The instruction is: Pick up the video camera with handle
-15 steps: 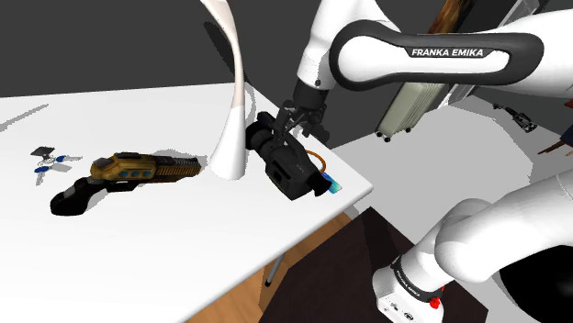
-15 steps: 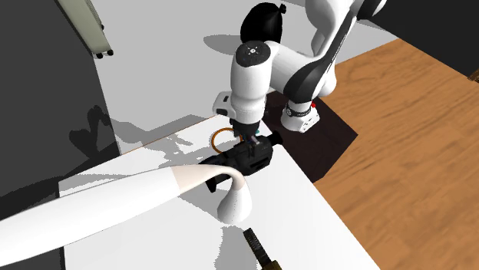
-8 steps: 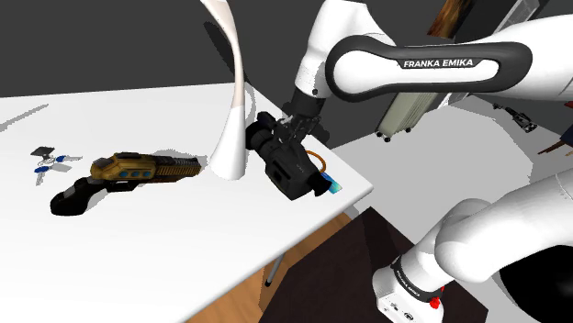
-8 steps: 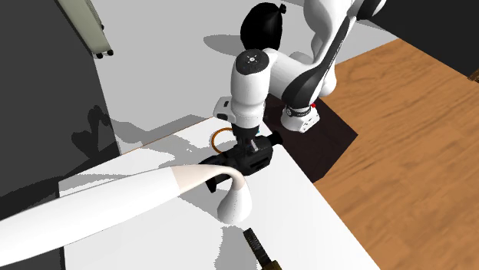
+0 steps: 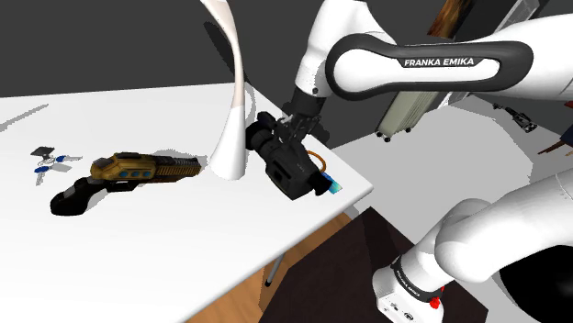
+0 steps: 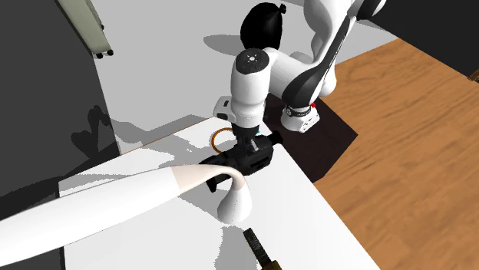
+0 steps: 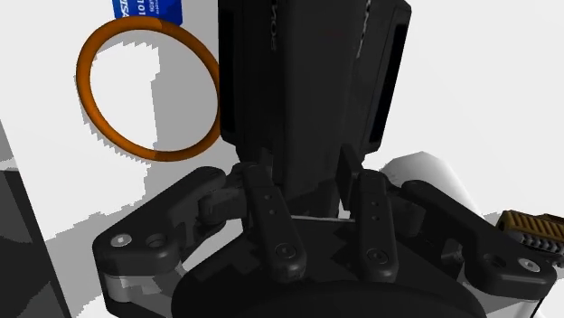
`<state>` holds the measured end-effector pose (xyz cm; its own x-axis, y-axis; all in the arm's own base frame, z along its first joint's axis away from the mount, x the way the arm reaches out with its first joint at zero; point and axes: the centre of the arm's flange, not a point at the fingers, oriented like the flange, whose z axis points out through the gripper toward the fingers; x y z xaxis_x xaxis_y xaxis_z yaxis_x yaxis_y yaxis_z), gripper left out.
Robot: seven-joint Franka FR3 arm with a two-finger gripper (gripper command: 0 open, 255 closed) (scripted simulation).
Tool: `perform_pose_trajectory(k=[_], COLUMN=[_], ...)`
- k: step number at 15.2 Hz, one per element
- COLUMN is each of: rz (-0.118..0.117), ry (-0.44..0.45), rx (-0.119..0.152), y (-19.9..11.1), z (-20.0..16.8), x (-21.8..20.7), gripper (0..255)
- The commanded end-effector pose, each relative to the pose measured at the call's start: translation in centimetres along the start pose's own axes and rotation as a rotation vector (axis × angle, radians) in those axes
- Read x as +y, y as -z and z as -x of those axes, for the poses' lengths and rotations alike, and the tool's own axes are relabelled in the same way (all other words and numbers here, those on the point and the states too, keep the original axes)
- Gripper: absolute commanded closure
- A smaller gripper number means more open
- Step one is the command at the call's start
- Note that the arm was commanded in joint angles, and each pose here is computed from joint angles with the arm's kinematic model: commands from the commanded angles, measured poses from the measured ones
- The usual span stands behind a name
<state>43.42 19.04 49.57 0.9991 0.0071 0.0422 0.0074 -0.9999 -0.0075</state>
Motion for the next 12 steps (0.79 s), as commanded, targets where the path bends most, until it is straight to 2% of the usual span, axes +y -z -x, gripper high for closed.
perform_pose_trajectory(k=[1, 12], rz=[0.000, 0.000], ry=[0.000, 0.000], rx=[0.001, 0.001], y=[0.8, 6.6], z=[0.0, -0.3], x=[0.0, 0.0], gripper=[255, 255])
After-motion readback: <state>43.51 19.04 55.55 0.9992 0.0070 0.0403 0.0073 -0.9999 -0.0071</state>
